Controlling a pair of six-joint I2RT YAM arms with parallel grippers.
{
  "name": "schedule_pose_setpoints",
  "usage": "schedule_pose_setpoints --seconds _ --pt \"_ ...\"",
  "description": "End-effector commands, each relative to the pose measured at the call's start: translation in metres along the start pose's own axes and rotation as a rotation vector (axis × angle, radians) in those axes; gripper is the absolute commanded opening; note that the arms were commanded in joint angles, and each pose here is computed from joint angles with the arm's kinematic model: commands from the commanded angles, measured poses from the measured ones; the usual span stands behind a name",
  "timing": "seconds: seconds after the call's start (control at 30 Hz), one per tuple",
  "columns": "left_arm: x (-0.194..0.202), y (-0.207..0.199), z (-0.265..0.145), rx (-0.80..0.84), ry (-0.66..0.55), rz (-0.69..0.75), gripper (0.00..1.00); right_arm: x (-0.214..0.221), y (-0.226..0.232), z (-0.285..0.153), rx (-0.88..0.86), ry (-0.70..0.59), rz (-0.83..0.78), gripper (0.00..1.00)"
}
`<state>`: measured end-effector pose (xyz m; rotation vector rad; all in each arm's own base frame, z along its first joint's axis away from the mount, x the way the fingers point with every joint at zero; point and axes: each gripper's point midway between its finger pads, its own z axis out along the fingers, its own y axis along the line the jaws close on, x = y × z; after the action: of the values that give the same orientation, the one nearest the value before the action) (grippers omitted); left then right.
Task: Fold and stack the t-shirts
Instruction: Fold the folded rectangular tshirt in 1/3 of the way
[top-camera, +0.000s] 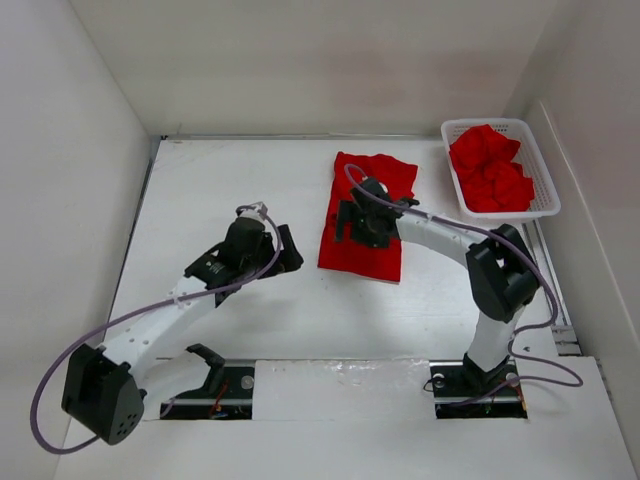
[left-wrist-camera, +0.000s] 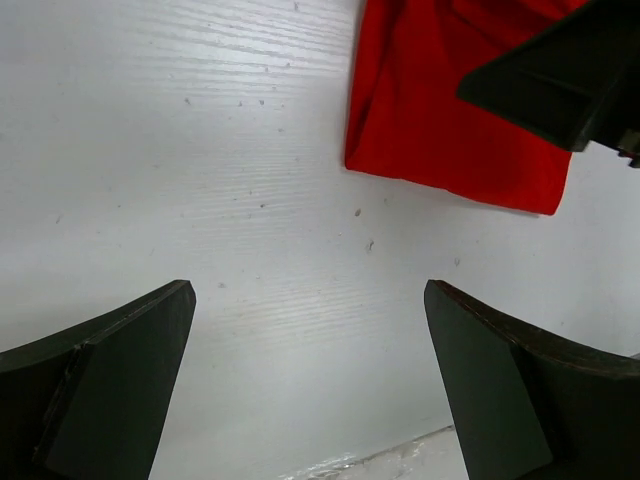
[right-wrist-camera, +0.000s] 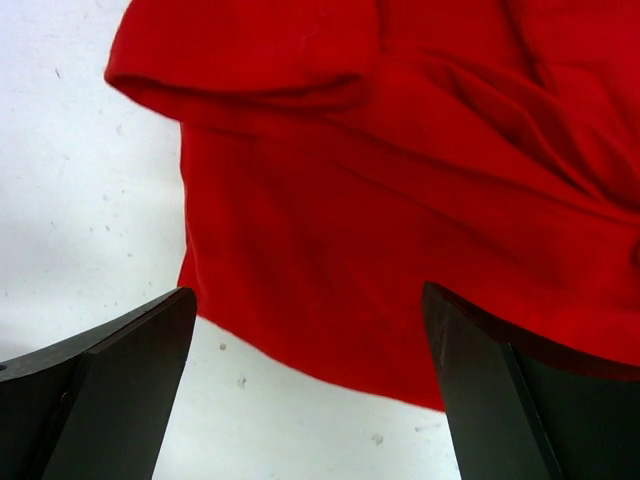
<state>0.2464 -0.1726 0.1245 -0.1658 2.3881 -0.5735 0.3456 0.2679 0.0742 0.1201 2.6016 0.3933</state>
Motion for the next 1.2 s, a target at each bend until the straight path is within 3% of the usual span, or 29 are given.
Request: schedule_pose_setpoints --seconds 0.0,0.17,0.57,0.77,0.9,1.17 --pt "-0.018 -0.001 -0.019 0.000 -0.103 -0.057 1.00 -0.024 0.015 0.004 -0.051 -0.045 -0.004 1.00" --pt "-0.028 -0.001 -0.033 0.003 -0.156 -0.061 1.00 -0.039 0.009 0.021 -0.035 -0.053 0.012 1.00" --pt "-0.030 0.000 -0.034 -0.012 -0.153 -0.060 1.00 -0.080 -0.015 0.037 0.022 -0.114 0.057 1.00" --pt "-0.029 0.001 -0.032 -0.019 -0.146 -0.051 1.00 -0.126 -0.023 0.042 0.021 -0.209 0.106 1.00" --pt "-0.034 -0.002 -0.033 -0.014 -0.152 -0.042 1.00 -0.165 -0.026 0.028 0.061 -0.296 0.110 1.00" --pt "-0.031 -0.012 -0.021 0.027 -0.116 -0.007 1.00 -0.166 -0.045 -0.018 0.098 -0.350 0.148 1.00"
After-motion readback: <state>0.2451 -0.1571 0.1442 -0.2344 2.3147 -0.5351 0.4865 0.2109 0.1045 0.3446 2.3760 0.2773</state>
